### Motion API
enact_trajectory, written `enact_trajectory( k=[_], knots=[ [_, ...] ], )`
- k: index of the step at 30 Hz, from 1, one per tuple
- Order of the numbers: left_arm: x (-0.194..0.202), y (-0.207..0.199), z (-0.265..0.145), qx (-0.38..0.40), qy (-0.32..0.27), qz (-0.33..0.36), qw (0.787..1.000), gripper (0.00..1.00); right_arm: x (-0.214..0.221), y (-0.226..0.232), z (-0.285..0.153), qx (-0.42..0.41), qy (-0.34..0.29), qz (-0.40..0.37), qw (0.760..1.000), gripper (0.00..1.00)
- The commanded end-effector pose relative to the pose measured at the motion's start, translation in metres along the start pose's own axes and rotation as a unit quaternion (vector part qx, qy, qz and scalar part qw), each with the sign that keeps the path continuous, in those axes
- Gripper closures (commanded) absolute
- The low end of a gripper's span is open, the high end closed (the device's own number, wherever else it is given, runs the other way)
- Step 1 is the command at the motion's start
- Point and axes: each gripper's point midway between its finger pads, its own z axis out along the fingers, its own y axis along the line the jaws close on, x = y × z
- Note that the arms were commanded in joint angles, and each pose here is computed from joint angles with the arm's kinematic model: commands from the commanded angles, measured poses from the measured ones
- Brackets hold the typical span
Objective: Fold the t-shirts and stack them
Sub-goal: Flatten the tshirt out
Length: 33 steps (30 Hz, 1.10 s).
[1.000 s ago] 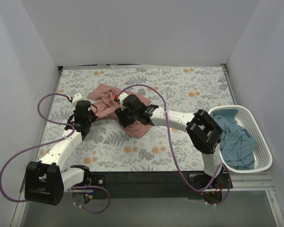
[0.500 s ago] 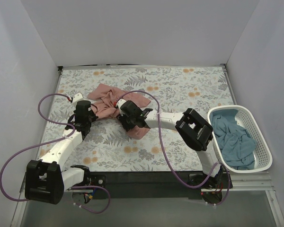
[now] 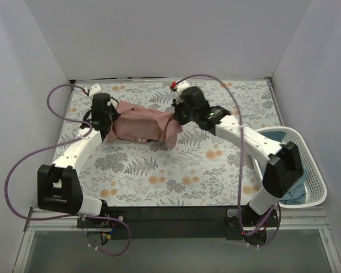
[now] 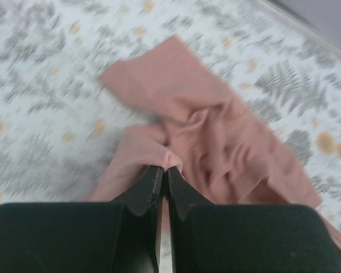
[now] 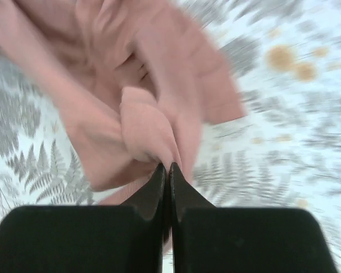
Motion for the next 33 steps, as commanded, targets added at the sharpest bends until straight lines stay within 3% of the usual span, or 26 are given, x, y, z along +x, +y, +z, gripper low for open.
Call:
enact_trajectory(
  k=[1, 2, 4, 5, 7, 8, 14, 15, 16, 17, 21, 22, 25, 26, 29, 32, 33],
  knots=[
    [-0.074, -0.062, 0.011, 0.077, -0.045, -0.021, 0.996, 1.0, -0.066, -0.064, -0.082, 0.018, -0.106, 0.059, 0.992, 0.99],
    [-0.066, -0.078, 0.027, 0.101, -0.017, -0.016, 0.995, 1.0, -0.069, -0.075, -0.093, 0.022, -0.118, 0.068, 0.99, 0.99],
    [-0.092, -0.103, 0.033, 0.124, -0.025, -0.017, 0.992, 1.0, -0.083, -0.107, -0.129, 0.045, -0.158, 0.087, 0.983, 0.99],
    [-0.135, -0.129, 0.03, 0.147, -0.058, -0.022, 0.987, 1.0, -0.083, -0.112, -0.137, 0.044, -0.165, 0.096, 0.981, 0.99],
    [-0.16, -0.14, 0.028, 0.145, -0.061, -0.012, 0.988, 1.0, -0.087, -0.127, -0.162, 0.048, -0.189, 0.108, 0.975, 0.99],
    [-0.202, -0.156, 0.01, 0.162, -0.099, -0.016, 0.982, 1.0, -0.081, -0.128, -0.164, 0.048, -0.188, 0.114, 0.974, 0.99],
    [-0.263, -0.139, -0.066, 0.16, -0.202, 0.025, 0.966, 1.0, -0.065, -0.121, -0.185, 0.034, -0.2, 0.11, 0.973, 0.99],
    [-0.238, -0.129, -0.056, 0.151, -0.18, 0.04, 0.971, 1.0, -0.064, -0.123, -0.186, 0.042, -0.209, 0.109, 0.971, 0.99],
    [-0.242, -0.122, -0.08, 0.158, -0.196, 0.04, 0.967, 1.0, -0.046, -0.131, -0.181, 0.065, -0.198, 0.116, 0.971, 0.99],
    [-0.228, -0.114, -0.078, 0.151, -0.185, 0.047, 0.97, 1.0, -0.039, -0.135, -0.18, 0.077, -0.194, 0.12, 0.97, 0.99],
    [-0.139, -0.059, -0.07, 0.093, -0.11, 0.034, 0.989, 1.0, 0.015, -0.133, -0.166, 0.083, -0.153, 0.146, 0.974, 0.99],
    [-0.098, -0.036, -0.067, 0.073, -0.075, 0.037, 0.994, 0.99, 0.042, -0.128, -0.154, 0.073, -0.125, 0.161, 0.976, 0.99],
    [-0.022, 0.008, -0.064, 0.02, 0.0, 0.029, 0.999, 0.91, 0.069, -0.115, -0.153, 0.052, -0.107, 0.184, 0.976, 0.98],
    [-0.013, 0.017, -0.073, 0.014, 0.002, 0.02, 1.0, 0.88, 0.085, -0.112, -0.149, 0.05, -0.092, 0.202, 0.974, 0.98],
    [0.027, 0.043, -0.085, -0.01, 0.041, 0.012, 0.999, 0.79, 0.116, -0.108, -0.151, 0.057, -0.067, 0.215, 0.973, 0.87],
    [0.035, 0.058, -0.103, -0.023, 0.041, -0.002, 0.999, 0.72, 0.135, -0.11, -0.154, 0.071, -0.04, 0.212, 0.974, 0.64],
    [0.029, 0.062, -0.107, -0.032, 0.026, -0.008, 0.999, 0.69, 0.137, -0.11, -0.153, 0.071, -0.034, 0.21, 0.975, 0.61]
  ],
)
